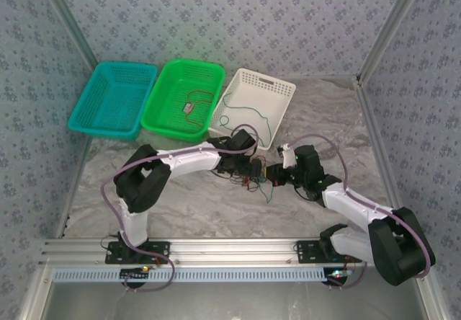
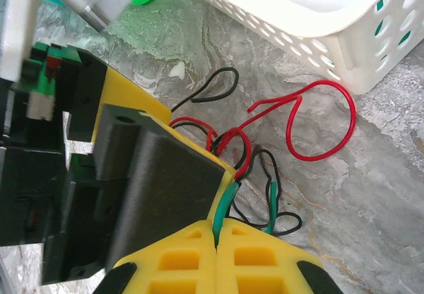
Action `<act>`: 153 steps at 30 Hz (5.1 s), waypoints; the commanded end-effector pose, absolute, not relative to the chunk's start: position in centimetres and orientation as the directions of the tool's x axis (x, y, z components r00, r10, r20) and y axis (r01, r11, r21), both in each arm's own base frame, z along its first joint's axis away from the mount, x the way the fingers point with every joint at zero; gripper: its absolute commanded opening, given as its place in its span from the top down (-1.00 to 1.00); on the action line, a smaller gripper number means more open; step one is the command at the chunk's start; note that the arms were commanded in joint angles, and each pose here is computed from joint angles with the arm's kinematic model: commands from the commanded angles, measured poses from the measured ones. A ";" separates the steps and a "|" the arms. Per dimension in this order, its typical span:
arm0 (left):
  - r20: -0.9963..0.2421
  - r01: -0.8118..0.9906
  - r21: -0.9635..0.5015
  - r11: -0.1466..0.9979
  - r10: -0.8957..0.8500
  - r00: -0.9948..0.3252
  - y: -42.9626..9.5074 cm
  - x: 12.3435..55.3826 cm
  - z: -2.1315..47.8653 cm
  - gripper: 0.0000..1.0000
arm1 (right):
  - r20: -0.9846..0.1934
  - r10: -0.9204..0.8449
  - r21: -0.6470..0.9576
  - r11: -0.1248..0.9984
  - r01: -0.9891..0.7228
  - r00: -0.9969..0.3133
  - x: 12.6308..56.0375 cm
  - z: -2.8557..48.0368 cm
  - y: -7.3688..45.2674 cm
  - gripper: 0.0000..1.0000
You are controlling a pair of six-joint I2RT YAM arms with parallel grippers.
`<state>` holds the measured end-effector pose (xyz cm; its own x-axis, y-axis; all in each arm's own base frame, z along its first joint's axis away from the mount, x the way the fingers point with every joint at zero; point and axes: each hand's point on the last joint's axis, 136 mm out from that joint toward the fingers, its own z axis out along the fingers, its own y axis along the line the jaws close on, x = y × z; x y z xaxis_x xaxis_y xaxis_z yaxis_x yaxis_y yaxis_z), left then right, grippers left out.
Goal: Untangle the cables
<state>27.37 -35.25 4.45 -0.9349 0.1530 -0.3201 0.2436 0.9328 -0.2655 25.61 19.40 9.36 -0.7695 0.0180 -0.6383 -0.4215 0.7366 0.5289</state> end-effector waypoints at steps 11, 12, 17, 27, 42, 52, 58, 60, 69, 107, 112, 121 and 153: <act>-0.259 0.200 -0.195 0.960 0.147 -0.955 -33.8 26.3 1.6 -0.99 | -0.671 0.100 0.557 0.722 -0.411 -0.735 27.1 13.0 19.5 1.00; -0.255 0.197 -0.193 0.961 0.145 -0.956 -33.7 26.3 1.4 -0.99 | -0.678 0.109 0.558 0.721 -0.412 -0.727 27.1 13.3 19.5 1.00; -0.242 0.201 -0.194 0.960 0.152 -0.958 -33.7 26.0 0.6 -0.99 | -0.711 0.141 0.550 0.723 -0.419 -0.689 27.5 14.6 19.1 1.00; -0.254 0.254 -0.241 0.937 0.191 -0.948 -34.5 25.6 0.1 -0.44 | -0.732 0.253 0.573 0.732 -0.370 -0.633 28.0 15.0 18.0 1.00; -0.253 0.196 -0.198 0.960 0.143 -0.957 -32.7 25.3 -0.9 1.00 | -0.745 0.420 0.559 0.818 -0.140 -0.518 28.4 15.1 11.4 1.00; -0.279 0.107 -0.152 0.983 0.061 -0.958 -29.9 25.8 -1.1 1.00 | -0.689 0.536 0.598 0.801 0.035 -0.487 27.6 14.0 6.7 1.00; -0.314 -0.021 -0.155 0.988 -0.069 -0.947 -26.7 26.3 -0.8 1.00 | -0.622 0.649 0.620 0.750 0.230 -0.439 26.6 12.2 2.6 1.00; -0.319 -0.034 -0.183 0.983 -0.092 -0.943 -26.2 26.4 -0.7 1.00 | -0.611 0.645 0.655 0.738 0.164 -0.460 26.7 12.6 3.2 1.00; -0.475 0.348 -0.437 0.829 0.116 -0.872 -33.6 26.3 5.7 0.32 | -0.655 0.473 0.686 0.700 -0.200 -0.590 25.7 15.9 9.3 1.00; -0.779 0.715 -0.475 0.513 0.134 -0.613 -42.6 26.8 16.3 0.40 | -0.732 0.376 0.676 0.506 -0.536 -0.568 25.2 22.6 18.4 1.00; -0.729 0.653 -0.460 0.602 0.163 -0.664 -42.3 28.0 12.8 0.48 | -0.762 0.418 0.646 0.439 -0.625 -0.494 24.3 25.6 18.6 1.00; -0.646 0.553 -0.478 0.682 0.153 -0.747 -40.3 27.4 8.4 0.64 | -0.778 0.515 0.611 0.488 -0.623 -0.360 24.5 28.8 16.1 1.00; -0.612 0.327 -0.416 0.848 0.005 -0.791 -29.3 28.8 8.9 0.31 | -0.710 0.609 0.701 0.658 -0.275 -0.354 29.6 26.1 8.4 1.00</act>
<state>28.42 -28.72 6.70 -0.8029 -0.0032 -0.5962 0.2986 0.8633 -0.4068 29.29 6.33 24.50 -0.3172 0.6700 -0.6711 -0.1893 0.6487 0.7371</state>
